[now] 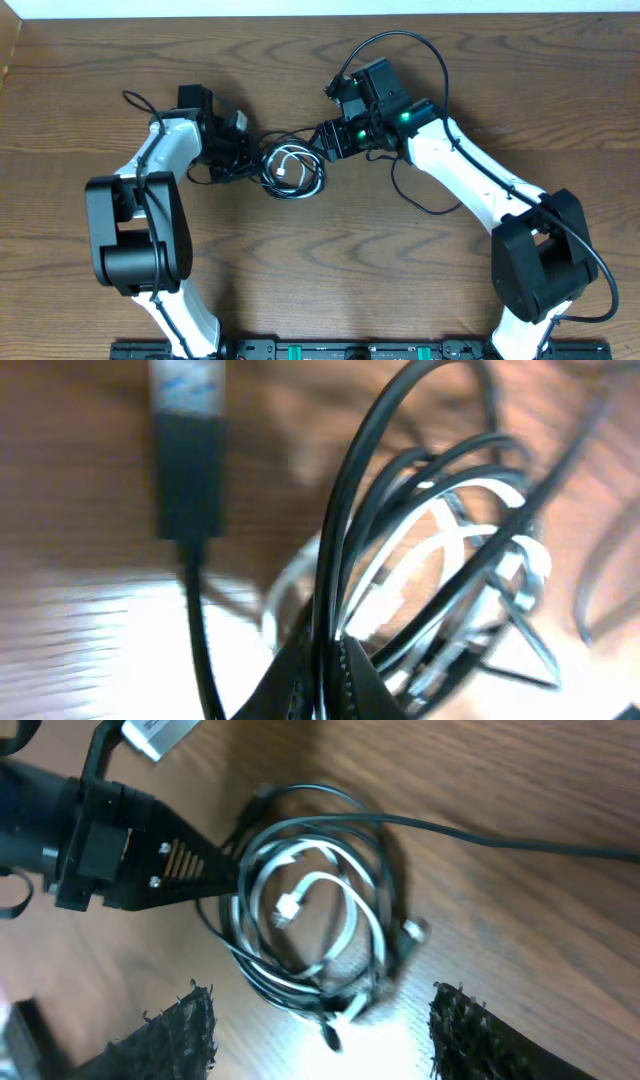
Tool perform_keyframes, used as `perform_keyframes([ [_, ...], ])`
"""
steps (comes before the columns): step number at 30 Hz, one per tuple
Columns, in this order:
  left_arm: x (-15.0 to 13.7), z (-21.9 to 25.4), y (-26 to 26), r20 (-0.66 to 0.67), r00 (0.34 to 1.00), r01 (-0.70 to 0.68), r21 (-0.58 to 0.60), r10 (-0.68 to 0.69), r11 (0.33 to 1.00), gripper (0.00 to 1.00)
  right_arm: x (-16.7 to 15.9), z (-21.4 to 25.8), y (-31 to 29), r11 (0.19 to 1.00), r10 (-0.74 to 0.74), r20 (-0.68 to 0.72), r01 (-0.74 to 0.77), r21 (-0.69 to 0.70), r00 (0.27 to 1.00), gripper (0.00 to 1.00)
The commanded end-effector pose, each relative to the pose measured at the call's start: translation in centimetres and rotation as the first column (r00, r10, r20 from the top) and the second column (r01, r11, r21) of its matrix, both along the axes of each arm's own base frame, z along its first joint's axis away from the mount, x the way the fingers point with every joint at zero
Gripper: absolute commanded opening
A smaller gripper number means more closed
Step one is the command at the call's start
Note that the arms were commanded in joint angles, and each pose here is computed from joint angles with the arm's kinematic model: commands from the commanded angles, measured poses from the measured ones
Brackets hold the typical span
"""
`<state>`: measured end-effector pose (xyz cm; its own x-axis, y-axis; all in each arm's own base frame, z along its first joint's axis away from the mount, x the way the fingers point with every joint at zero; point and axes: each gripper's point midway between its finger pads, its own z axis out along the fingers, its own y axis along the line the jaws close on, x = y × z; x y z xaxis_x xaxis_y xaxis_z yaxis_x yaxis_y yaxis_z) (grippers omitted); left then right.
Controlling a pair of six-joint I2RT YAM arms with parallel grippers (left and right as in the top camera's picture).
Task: Untangle cables
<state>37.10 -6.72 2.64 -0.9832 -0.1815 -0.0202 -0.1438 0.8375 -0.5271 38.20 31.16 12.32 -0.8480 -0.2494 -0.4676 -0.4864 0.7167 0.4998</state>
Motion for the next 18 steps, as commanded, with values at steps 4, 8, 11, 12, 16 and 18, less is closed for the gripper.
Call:
perform_keyframes([
  [4,1.2,9.5,-1.9,0.342,0.928,0.178,-0.057,-0.148,0.982,0.08,-0.7,1.8,0.0,0.985,0.081,-0.061,-0.071,0.156,0.995,0.66],
  [8,1.1,13.9,-1.9,0.464,0.873,0.184,-0.025,-0.152,0.983,0.07,0.0,3.1,-0.9,0.961,-0.023,-0.250,0.090,0.262,0.968,0.65],
  [11,0.9,15.1,-2.0,0.489,0.859,0.185,-0.021,-0.151,0.983,0.07,0.2,4.7,-0.6,0.931,0.013,-0.285,0.092,0.353,0.959,0.64],
  [12,0.8,15.3,-2.1,0.493,0.857,0.187,-0.025,-0.151,0.982,0.08,0.3,5.6,-0.4,0.916,0.037,-0.281,0.080,0.394,0.959,0.63],
  [16,0.5,15.9,-3.0,0.503,0.851,0.220,-0.083,-0.149,0.972,0.07,1.2,6.0,-0.4,0.906,0.001,-0.287,0.120,0.405,0.958,0.55],
  [18,0.3,16.3,-3.4,0.512,0.846,0.236,-0.112,-0.148,0.965,0.07,1.8,5.4,-0.8,0.909,-0.064,-0.315,0.186,0.372,0.947,0.52],
])
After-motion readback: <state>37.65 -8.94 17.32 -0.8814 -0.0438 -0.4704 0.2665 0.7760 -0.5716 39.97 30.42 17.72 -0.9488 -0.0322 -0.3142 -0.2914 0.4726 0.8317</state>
